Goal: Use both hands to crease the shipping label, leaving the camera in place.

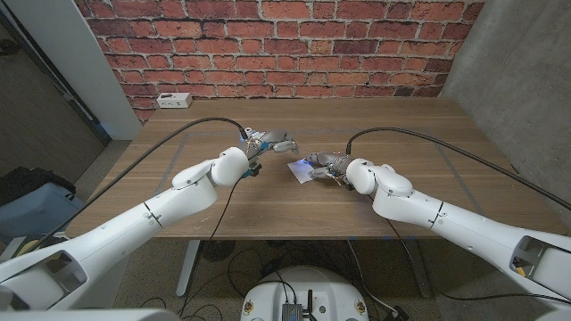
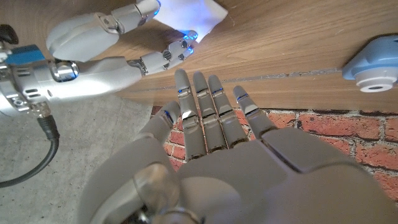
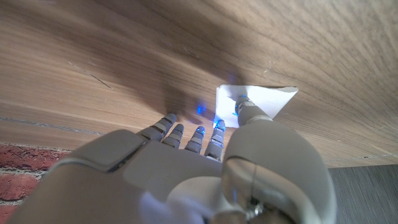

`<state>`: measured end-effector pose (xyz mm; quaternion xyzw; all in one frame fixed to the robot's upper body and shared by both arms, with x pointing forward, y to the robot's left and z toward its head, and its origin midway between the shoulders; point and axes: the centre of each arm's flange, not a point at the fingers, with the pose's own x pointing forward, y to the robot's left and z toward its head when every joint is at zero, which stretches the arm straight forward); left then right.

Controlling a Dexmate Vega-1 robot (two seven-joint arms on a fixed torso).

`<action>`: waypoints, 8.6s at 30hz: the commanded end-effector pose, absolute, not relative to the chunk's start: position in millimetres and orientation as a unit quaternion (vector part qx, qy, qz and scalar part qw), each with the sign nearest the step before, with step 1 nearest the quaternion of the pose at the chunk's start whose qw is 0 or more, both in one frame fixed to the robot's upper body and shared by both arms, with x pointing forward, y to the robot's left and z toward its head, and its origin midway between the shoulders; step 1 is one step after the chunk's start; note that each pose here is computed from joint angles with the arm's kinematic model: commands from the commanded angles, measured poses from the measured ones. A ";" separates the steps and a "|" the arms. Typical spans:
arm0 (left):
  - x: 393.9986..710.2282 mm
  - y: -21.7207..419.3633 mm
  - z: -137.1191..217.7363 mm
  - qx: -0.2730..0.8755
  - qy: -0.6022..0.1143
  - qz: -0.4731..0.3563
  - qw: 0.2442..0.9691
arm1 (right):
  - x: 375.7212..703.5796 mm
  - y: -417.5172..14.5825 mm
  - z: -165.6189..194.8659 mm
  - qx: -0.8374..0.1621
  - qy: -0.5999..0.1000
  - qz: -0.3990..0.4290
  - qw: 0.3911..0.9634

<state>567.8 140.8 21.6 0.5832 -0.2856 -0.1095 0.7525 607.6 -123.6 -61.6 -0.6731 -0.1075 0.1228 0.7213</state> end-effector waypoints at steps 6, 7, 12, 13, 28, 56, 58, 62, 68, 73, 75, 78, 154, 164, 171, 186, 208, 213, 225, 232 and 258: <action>578.0 125.8 42.7 0.674 -0.195 -0.156 0.695 | 605.2 -124.2 -63.6 -0.673 -0.108 0.125 0.721; 578.8 124.4 43.2 0.678 -0.188 -0.159 0.692 | 605.2 -123.9 -63.9 -0.674 -0.107 0.124 0.720; 582.6 118.3 42.2 0.690 -0.174 -0.173 0.680 | 604.6 -123.7 -64.4 -0.673 -0.109 0.126 0.720; 583.2 117.1 41.7 0.692 -0.173 -0.174 0.679 | 604.4 -123.7 -64.4 -0.674 -0.109 0.126 0.720; 589.0 101.6 36.6 0.722 -0.157 -0.182 0.649 | 604.0 -124.0 -65.3 -0.673 -0.112 0.128 0.720; 620.7 99.4 21.5 0.734 -0.087 -0.201 0.643 | 606.0 -124.3 -63.2 -0.672 -0.114 0.130 0.720; 621.3 98.2 21.0 0.737 -0.085 -0.202 0.639 | 607.2 -124.4 -63.0 -0.671 -0.112 0.131 0.721; 622.3 94.8 20.0 0.745 -0.084 -0.203 0.630 | 608.8 -124.6 -62.5 -0.670 -0.112 0.131 0.722; 616.6 90.8 22.1 0.743 -0.123 -0.198 0.627 | 612.5 -124.4 -63.4 -0.670 -0.107 0.133 0.723; 599.0 91.4 29.5 0.711 -0.222 -0.190 0.640 | 615.5 -123.9 -64.0 -0.669 -0.104 0.133 0.724; 591.3 90.4 32.1 0.699 -0.255 -0.188 0.641 | 616.7 -123.7 -63.9 -0.669 -0.103 0.133 0.724; 580.8 88.7 36.0 0.690 -0.294 -0.178 0.637 | 617.9 -122.9 -63.6 -0.669 -0.104 0.133 0.724; 598.5 59.8 13.7 0.792 -0.134 -0.206 0.559 | 615.9 -126.1 -63.6 -0.663 -0.107 0.135 0.728; 594.2 60.5 15.3 0.778 -0.166 -0.211 0.568 | 617.8 -126.8 -63.4 -0.662 -0.106 0.136 0.729; 580.6 59.8 20.8 0.744 -0.239 -0.226 0.582 | 618.2 -126.5 -63.1 -0.662 -0.105 0.135 0.729; 582.8 57.3 17.6 0.750 -0.210 -0.245 0.578 | 617.3 -125.3 -63.3 -0.662 -0.107 0.136 0.729; 590.8 50.0 7.7 0.776 -0.164 -0.246 0.556 | 615.5 -127.4 -63.0 -0.659 -0.109 0.136 0.731; 591.1 49.3 5.9 0.779 -0.158 -0.248 0.554 | 614.9 -128.0 -63.4 -0.660 -0.108 0.134 0.731; 584.6 52.9 7.8 0.766 -0.181 -0.242 0.568 | 612.9 -127.6 -63.7 -0.661 -0.111 0.132 0.730; 569.1 61.1 13.4 0.744 -0.261 -0.187 0.586 | 611.9 -127.3 -63.6 -0.661 -0.112 0.132 0.730; 528.4 95.9 11.3 0.594 -0.472 -0.073 0.647 | 602.9 -125.2 -63.3 -0.649 -0.121 0.129 0.740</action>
